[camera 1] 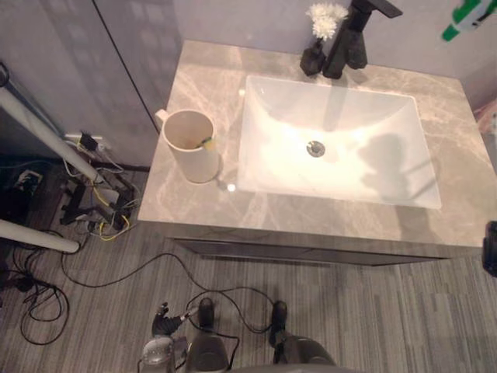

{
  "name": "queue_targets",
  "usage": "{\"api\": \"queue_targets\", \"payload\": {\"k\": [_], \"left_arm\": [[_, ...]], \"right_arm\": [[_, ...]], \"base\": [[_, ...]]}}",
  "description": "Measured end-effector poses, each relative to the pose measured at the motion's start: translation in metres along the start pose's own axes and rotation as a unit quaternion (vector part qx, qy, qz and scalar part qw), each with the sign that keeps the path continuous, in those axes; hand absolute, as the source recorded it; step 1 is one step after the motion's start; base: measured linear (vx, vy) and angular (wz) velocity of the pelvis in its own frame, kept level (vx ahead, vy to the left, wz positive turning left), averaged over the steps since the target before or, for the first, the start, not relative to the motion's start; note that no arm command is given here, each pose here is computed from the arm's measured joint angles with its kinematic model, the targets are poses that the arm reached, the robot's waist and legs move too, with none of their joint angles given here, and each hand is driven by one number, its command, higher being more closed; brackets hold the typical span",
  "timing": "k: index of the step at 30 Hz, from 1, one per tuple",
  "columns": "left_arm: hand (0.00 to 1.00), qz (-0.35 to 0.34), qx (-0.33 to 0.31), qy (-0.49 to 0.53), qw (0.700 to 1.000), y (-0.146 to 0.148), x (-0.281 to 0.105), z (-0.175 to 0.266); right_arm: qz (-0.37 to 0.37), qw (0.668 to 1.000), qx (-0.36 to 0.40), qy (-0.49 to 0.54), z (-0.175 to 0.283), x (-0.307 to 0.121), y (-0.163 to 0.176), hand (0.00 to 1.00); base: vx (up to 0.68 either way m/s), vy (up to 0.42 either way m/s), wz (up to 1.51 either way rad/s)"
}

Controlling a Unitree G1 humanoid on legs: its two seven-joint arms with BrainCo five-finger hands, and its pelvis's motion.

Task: Organize washtable

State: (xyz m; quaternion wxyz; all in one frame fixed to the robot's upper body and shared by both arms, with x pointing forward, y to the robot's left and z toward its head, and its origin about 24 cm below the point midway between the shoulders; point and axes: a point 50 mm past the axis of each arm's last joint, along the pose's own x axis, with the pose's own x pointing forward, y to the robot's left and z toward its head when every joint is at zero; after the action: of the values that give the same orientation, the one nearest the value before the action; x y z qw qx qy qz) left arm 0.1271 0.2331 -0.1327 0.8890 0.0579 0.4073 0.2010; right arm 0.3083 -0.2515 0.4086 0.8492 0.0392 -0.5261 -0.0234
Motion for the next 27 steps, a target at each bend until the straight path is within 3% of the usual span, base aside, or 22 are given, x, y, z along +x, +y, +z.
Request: {"api": "queue_targets", "payload": {"k": [20, 27], "left_arm": [[0.0, 0.009, 0.005, 0.017, 1.0, 0.006, 0.004, -0.004], [0.0, 0.029, -0.004, 0.02, 0.999, 0.012, 0.005, -0.004]], "right_arm": [[0.05, 0.998, 0.004, 0.029, -0.015, -0.005, 0.019, 1.0], [0.088, 0.995, 0.022, 0.031, -0.019, -0.004, 0.045, 1.0]], "base": [[-0.01, 0.002, 0.0], [-0.06, -0.006, 0.0]]}}
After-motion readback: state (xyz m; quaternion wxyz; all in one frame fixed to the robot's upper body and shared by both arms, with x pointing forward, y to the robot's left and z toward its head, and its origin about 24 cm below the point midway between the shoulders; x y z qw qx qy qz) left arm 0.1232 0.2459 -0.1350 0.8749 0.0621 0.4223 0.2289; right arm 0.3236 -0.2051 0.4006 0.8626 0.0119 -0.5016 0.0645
